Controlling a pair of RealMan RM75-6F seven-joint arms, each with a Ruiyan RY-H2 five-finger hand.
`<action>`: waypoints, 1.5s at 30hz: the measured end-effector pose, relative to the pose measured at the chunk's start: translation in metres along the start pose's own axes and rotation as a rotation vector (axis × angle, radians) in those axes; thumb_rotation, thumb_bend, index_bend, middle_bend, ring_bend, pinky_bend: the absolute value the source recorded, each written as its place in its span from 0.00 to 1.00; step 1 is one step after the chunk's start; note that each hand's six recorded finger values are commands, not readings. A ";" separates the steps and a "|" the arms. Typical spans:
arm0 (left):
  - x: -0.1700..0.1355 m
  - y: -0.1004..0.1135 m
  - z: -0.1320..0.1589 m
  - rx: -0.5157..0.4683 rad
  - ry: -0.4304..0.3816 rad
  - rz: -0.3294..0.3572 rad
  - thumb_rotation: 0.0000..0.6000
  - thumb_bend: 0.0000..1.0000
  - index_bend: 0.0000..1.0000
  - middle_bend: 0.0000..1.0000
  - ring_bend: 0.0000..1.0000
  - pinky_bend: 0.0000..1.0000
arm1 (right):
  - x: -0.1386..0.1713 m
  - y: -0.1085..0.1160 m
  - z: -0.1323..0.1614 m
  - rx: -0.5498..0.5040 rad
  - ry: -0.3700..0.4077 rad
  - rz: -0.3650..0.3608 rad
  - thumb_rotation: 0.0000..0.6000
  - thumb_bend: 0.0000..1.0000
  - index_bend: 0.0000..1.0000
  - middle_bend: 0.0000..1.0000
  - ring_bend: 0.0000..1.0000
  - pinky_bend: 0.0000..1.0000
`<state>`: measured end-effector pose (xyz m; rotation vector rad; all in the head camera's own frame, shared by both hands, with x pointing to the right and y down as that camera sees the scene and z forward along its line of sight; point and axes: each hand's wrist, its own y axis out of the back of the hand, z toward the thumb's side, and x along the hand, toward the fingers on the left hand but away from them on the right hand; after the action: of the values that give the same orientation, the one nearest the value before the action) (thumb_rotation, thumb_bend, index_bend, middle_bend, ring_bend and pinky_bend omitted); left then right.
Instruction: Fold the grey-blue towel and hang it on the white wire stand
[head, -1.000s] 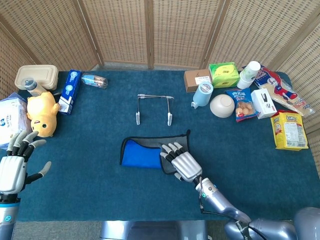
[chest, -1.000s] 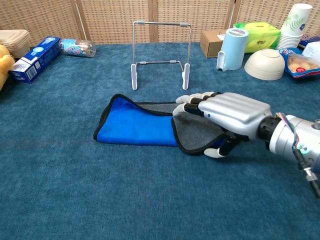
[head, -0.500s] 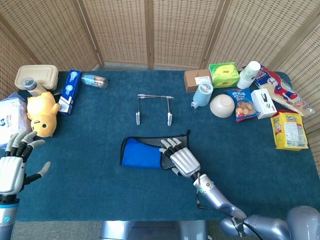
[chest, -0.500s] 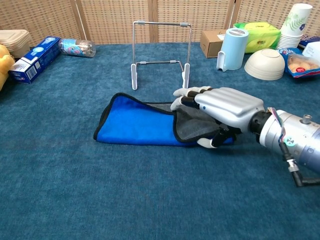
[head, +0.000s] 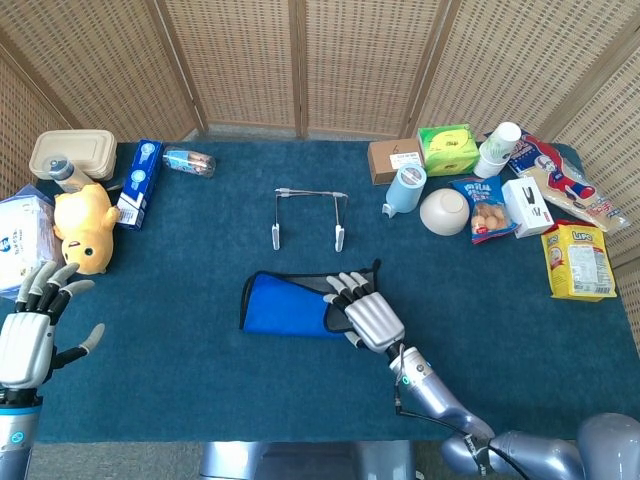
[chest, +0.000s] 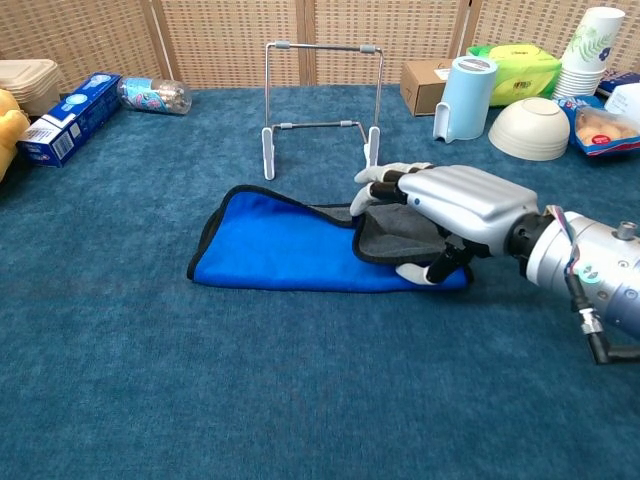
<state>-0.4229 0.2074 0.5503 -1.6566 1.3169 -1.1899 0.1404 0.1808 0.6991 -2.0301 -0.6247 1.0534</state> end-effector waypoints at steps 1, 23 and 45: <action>0.000 0.000 0.000 0.000 0.002 0.001 1.00 0.37 0.28 0.16 0.00 0.00 | 0.000 0.001 -0.001 -0.001 -0.003 -0.004 1.00 0.34 0.24 0.09 0.00 0.02; -0.005 0.005 0.001 0.003 0.007 0.013 1.00 0.37 0.28 0.16 0.00 0.00 | -0.014 0.013 -0.013 -0.056 -0.038 -0.042 1.00 0.33 0.24 0.10 0.02 0.05; -0.011 0.011 -0.001 0.004 0.022 0.024 1.00 0.37 0.28 0.16 0.00 0.00 | -0.041 0.021 -0.039 -0.065 -0.102 -0.034 1.00 0.32 0.11 0.07 0.00 0.04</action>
<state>-0.4279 0.2157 0.5373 -1.6253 1.3434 -1.1985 0.1529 0.1246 0.7164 -2.0237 -0.7535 1.1354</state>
